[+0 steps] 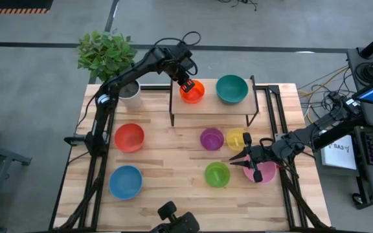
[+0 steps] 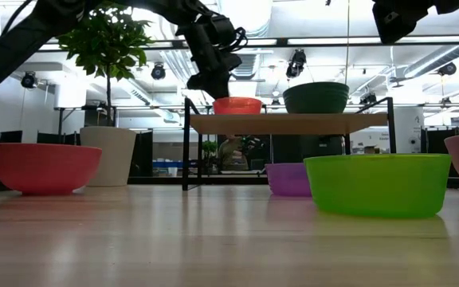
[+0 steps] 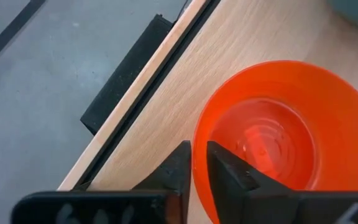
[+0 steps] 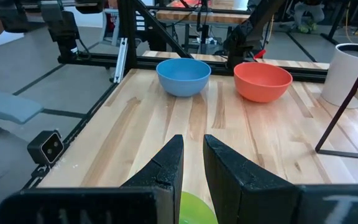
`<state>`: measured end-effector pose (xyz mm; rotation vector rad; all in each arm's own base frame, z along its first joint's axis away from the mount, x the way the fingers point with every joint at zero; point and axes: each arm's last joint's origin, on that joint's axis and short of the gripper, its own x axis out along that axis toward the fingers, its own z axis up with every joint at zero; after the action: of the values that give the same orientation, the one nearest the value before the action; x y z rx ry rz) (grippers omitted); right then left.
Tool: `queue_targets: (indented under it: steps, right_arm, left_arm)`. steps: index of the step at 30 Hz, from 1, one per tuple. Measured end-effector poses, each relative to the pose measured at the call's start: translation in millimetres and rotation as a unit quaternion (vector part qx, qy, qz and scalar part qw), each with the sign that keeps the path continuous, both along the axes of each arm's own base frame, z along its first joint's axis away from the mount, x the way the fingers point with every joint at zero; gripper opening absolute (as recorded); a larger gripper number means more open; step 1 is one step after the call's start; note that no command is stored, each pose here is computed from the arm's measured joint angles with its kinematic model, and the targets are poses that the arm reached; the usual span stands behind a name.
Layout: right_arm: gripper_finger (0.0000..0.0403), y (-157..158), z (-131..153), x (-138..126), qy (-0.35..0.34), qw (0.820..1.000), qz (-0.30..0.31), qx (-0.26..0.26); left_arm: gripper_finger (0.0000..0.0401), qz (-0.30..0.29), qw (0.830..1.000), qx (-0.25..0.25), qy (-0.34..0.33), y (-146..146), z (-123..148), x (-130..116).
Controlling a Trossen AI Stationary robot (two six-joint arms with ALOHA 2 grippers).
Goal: Place and stack bowls onto a shelf
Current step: Put the small orange bowl on the shelf, then stack the small green bowl on top of the small orange bowl on the shelf
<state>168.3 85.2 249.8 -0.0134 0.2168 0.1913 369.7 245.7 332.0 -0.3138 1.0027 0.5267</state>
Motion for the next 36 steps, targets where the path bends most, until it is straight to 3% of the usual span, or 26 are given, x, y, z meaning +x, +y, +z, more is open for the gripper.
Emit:
queue_targets:
  steps: [5, 9, 15, 20, 28, 33, 36]
  right_arm:
    - [0.0052, 0.0, 0.0, 0.0, 0.000, 1.000, 0.000, 0.000]
    - [0.0052, -1.2, 0.1, 0.2, 0.001, 1.000, -0.026, 0.016]
    - [0.0052, -2.8, -1.1, 1.7, 0.002, 0.997, -0.071, 0.035]
    - [0.0052, -0.4, -10.1, 9.3, 0.019, 0.993, -0.110, 0.046]
    - [0.0052, 9.2, -22.6, 31.9, 0.037, 0.985, -0.150, 0.077]
    - [0.0052, 9.7, -18.0, 49.2, 0.045, 0.980, -0.172, 0.090]
    - [0.0052, 5.7, -9.5, 59.6, 0.051, 0.977, -0.189, 0.088]
  left_arm:
    - [0.0078, -0.009, 1.000, 0.003, 0.004, -2.0, 2.4, -1.6]
    - [0.0096, -0.022, 1.000, 0.009, -0.001, -15.8, 21.9, -8.4]
    - [0.0100, -0.081, 0.995, 0.045, -0.043, -65.1, 65.9, -17.7]
    - [0.0100, -0.158, 0.981, 0.068, -0.087, -126.0, 83.9, -19.5]
    - [0.0100, -0.281, 0.940, 0.077, -0.179, -230.4, 61.3, -48.2]
    - [0.0100, -0.312, 0.906, 0.084, -0.274, -273.6, 34.3, -84.9]
    - [0.0100, -0.300, 0.895, 0.117, -0.308, -286.1, 19.8, -110.7]
